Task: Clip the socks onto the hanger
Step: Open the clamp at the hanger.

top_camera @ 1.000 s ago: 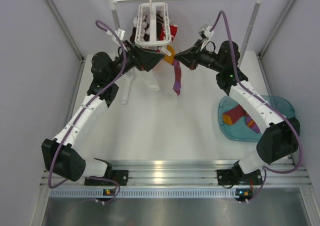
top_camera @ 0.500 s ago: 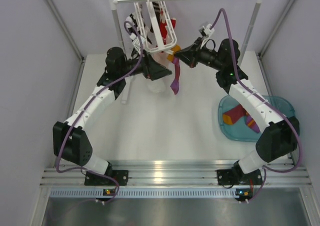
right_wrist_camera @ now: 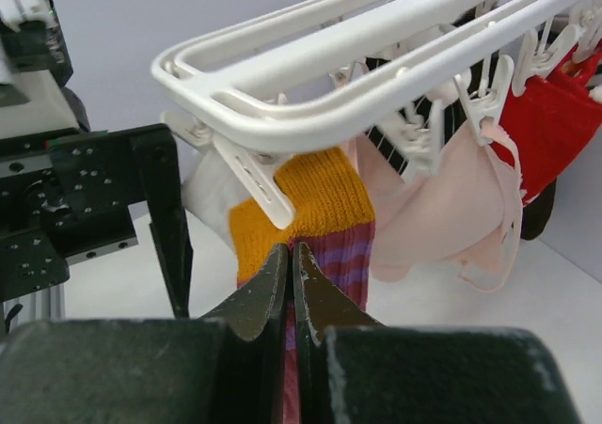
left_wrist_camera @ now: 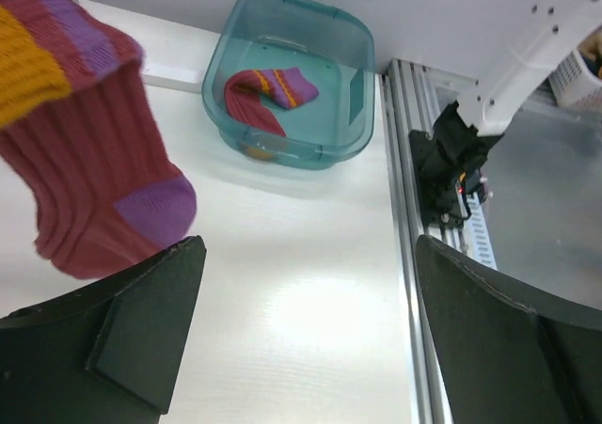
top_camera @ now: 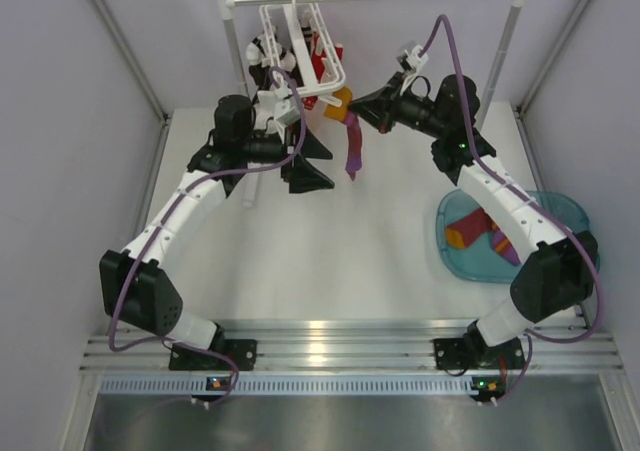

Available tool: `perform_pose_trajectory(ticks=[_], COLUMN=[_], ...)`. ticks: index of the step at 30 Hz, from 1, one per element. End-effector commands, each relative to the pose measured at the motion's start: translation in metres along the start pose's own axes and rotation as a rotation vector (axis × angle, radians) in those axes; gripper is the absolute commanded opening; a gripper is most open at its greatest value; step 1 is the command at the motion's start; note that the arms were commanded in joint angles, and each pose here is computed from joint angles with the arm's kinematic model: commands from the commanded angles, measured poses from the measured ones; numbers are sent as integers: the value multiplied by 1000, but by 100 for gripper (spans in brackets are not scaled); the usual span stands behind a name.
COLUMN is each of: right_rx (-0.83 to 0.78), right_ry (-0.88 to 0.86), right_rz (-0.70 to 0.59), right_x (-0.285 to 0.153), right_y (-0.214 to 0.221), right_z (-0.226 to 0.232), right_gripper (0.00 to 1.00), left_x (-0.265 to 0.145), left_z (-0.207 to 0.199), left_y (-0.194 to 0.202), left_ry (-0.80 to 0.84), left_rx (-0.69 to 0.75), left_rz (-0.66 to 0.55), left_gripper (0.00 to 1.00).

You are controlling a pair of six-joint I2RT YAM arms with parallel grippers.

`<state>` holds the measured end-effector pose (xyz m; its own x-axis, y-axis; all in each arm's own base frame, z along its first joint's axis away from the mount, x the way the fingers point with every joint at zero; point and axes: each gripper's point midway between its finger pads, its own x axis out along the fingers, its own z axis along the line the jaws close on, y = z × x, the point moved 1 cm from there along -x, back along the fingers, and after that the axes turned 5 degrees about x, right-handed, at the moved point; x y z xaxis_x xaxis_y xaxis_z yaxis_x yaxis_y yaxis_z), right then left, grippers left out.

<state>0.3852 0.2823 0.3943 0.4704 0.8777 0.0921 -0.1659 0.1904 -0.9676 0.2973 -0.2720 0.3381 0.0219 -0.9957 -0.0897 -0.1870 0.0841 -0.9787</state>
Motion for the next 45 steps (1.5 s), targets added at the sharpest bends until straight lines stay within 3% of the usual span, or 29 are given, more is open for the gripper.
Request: perform_pose_trajectory(ticks=[1, 6, 7, 12, 14, 21, 29, 33, 37, 39, 41, 44, 45], right_rx=[-65, -45, -32, 13, 32, 103, 152, 162, 157, 153, 151, 137, 135], right_ry=[-34, -51, -52, -72, -93, -154, -229, -238, -245, -257, -258, -227, -219], right_rz=[-58, -67, -65, -72, -74, -66, -68, -75, -81, -87, -95, -132, -141], right_x=[5, 4, 4, 7, 11, 28, 50, 55, 53, 52, 51, 47, 45], right_y=[-29, -32, -31, -31, -32, -23, -18, -19, -21, -24, -28, -41, -44], right_z=[15, 21, 22, 30, 39, 67, 97, 98, 101, 102, 102, 89, 85], right_gripper=[0, 0, 0, 0, 0, 0, 0, 0, 0, 0, 8, 14, 22], left_x=[-11, -11, -9, -21, -27, -35, -32, -42, -53, -56, -58, -62, -63], left_z=[-30, -23, -12, -17, -6, 10, 32, 46, 49, 49, 49, 48, 49], left_y=[0, 3, 6, -23, -31, -54, -57, -57, -59, -60, -61, -61, -60], left_ry=[94, -5, -94, -341, -431, -540, -591, -694, -760, -773, -783, -796, -799], left_rx=[251, 205, 148, 194, 112, 70, 69, 88, 105, 116, 115, 120, 115], left_rz=[-7, -8, -29, -203, -248, -353, -361, -337, -346, -343, -340, -335, -334], left_gripper=[98, 93, 91, 93, 93, 96, 92, 74, 37, 24, 8, 0, 0])
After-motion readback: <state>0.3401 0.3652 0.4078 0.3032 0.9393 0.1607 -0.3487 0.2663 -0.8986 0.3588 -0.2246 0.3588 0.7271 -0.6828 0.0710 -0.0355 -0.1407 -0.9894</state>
